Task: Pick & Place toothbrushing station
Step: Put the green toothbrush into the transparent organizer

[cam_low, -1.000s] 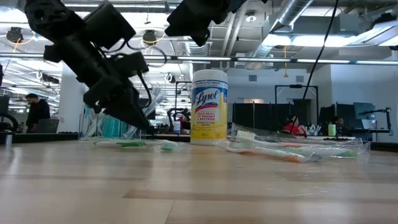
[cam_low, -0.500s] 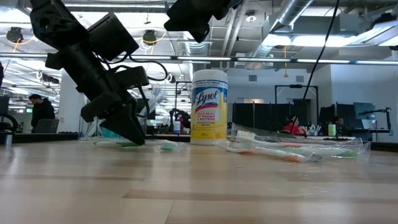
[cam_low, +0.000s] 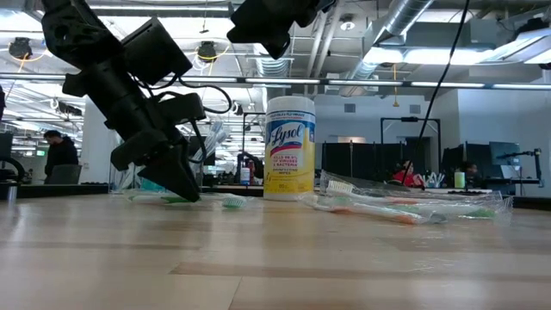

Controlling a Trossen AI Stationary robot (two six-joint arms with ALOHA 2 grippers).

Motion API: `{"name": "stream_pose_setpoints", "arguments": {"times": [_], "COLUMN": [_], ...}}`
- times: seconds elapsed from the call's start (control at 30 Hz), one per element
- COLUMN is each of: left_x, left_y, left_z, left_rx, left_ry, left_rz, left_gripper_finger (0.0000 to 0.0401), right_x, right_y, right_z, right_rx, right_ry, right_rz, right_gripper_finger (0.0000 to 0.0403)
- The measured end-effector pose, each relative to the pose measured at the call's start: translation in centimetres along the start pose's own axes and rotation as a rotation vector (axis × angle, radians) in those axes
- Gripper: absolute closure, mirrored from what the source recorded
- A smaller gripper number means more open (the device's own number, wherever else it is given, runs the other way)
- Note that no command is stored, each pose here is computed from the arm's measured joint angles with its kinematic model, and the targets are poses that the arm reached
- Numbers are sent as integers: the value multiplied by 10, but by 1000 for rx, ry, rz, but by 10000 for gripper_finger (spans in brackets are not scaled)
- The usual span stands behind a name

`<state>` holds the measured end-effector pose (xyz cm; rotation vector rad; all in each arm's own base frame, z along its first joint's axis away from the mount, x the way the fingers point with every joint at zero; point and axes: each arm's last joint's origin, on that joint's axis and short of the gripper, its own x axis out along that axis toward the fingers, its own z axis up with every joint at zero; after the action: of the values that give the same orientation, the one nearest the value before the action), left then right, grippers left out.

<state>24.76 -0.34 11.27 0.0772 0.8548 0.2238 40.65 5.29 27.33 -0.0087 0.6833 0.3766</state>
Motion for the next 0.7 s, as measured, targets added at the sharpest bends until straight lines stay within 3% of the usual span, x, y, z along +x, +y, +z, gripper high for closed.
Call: {"name": "stream_pose_setpoints", "arguments": {"times": [0.2, 0.37, 0.7], "left_x": [0, 0, -3], "left_y": [0, 0, 1], "left_z": [-2, -2, 2], "left_rx": [4, 3, -52], "left_ry": [18, 24, -15], "left_rz": [1, 2, 23], "left_gripper_finger": [333, 388, 394], "right_x": [1, 7, 6], "right_y": [0, -1, -2], "right_z": [-2, -9, -9], "right_rx": [-1, -1, 2], "right_ry": [-3, -7, -9], "right_rz": [0, 0, 0], "right_gripper_finger": [285, 285, 285]}}
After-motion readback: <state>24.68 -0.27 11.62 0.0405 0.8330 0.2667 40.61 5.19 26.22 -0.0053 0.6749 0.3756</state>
